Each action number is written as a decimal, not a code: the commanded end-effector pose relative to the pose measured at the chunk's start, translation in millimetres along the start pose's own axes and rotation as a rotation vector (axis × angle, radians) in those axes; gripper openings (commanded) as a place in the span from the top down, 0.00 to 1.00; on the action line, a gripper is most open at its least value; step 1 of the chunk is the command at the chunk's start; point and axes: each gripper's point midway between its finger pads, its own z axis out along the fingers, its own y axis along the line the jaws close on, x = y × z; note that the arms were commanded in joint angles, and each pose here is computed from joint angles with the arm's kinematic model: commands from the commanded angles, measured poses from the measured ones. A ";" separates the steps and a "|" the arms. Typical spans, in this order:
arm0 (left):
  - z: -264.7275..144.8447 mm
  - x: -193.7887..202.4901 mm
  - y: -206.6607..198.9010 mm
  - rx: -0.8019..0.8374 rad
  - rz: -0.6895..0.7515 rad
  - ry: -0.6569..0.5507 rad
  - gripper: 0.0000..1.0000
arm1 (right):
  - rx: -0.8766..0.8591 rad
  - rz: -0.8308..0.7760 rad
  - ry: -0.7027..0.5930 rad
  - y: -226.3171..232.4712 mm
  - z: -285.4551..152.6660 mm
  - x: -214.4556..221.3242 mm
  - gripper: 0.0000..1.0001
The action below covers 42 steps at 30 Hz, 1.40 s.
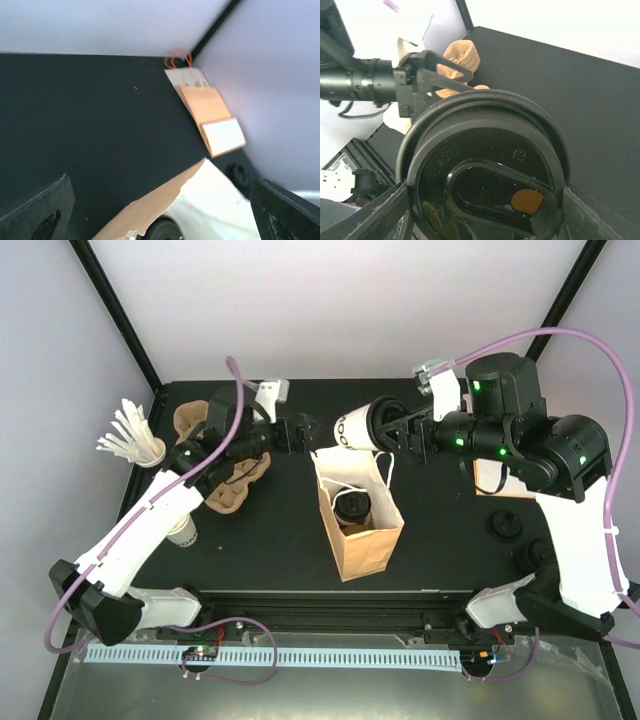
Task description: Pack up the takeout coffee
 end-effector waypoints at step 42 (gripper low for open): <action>53.2 82.0 -19.1 0.264 0.680 0.577 0.98 | 0.079 -0.039 0.301 8.5 18.2 122.5 0.88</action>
